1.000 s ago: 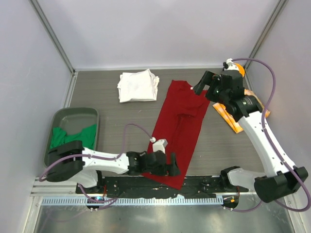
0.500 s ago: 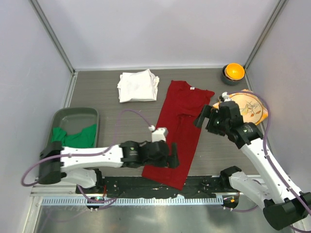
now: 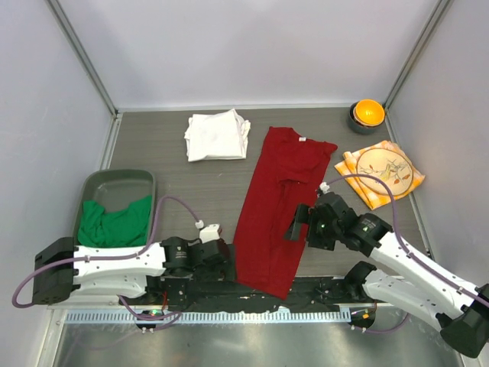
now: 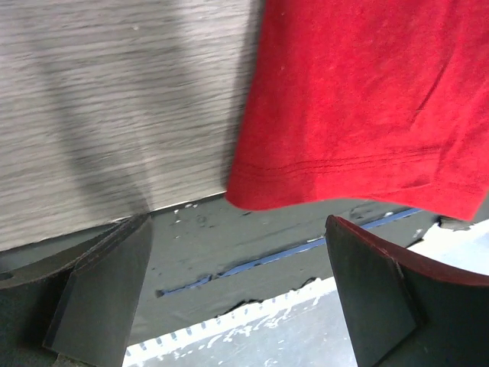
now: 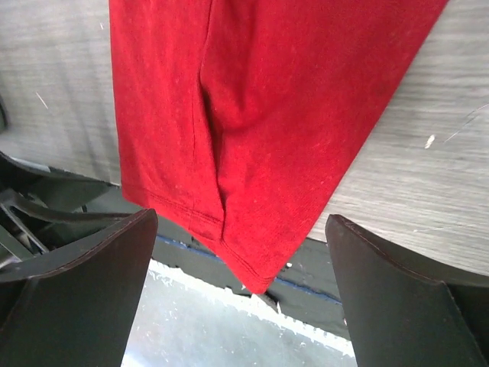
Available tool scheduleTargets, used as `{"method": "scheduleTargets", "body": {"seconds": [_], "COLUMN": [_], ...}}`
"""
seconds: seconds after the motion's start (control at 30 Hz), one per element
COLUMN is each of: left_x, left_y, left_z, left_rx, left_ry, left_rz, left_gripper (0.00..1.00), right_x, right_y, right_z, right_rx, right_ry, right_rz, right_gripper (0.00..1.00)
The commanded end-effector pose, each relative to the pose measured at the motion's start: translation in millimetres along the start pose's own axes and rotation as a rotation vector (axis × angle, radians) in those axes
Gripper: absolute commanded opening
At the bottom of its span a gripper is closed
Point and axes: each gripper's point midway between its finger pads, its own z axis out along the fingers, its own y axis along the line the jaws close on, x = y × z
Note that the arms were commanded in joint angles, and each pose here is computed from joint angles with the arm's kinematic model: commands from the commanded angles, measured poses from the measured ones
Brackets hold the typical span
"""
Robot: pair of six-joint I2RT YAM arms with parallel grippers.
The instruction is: Fold and stack the t-shirts
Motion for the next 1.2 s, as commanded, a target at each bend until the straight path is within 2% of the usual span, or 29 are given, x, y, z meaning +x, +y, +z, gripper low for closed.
{"method": "scheduleTargets", "body": {"seconds": [0.0, 0.13, 0.33, 0.47, 0.73, 0.83, 0.93, 0.97, 1.07, 1.17], "left_x": [-6, -10, -13, -10, 0, 0, -1, -1, -2, -3], "left_y": [-13, -3, -3, 3, 8, 7, 8, 7, 8, 7], "left_z": [6, 16, 25, 37, 52, 52, 53, 53, 55, 56], "left_rx": [0.088, 0.102, 0.143, 0.124, 0.124, 0.132, 0.134, 0.135, 0.133, 0.137], "left_ry": [-0.01, -0.032, -0.018, -0.001, 0.039, 0.037, 0.034, 0.033, 0.033, 0.029], "left_rz": [-0.031, -0.052, -0.061, -0.011, -0.003, 0.002, 0.002, 0.002, 0.0, -0.003], "left_gripper": [1.0, 1.0, 0.94, 0.85, 0.67, 0.58, 0.44, 0.33, 0.15, 0.08], "right_x": [15, 32, 58, 69, 90, 96, 102, 105, 113, 120], "right_y": [11, 17, 22, 15, 5, 8, 12, 12, 13, 13], "right_z": [10, 17, 19, 20, 22, 22, 22, 22, 21, 21], "right_rx": [-0.019, -0.038, -0.058, -0.036, -0.062, -0.08, -0.084, -0.078, -0.057, -0.051], "right_ry": [0.017, 0.049, 0.095, 0.081, 0.105, 0.111, 0.135, 0.147, 0.173, 0.192], "right_rz": [0.044, 0.017, 0.03, 0.059, 0.14, 0.155, 0.144, 0.134, 0.11, 0.108], "right_gripper": [0.98, 0.98, 0.96, 0.95, 0.93, 0.92, 0.92, 0.92, 0.92, 0.93]}}
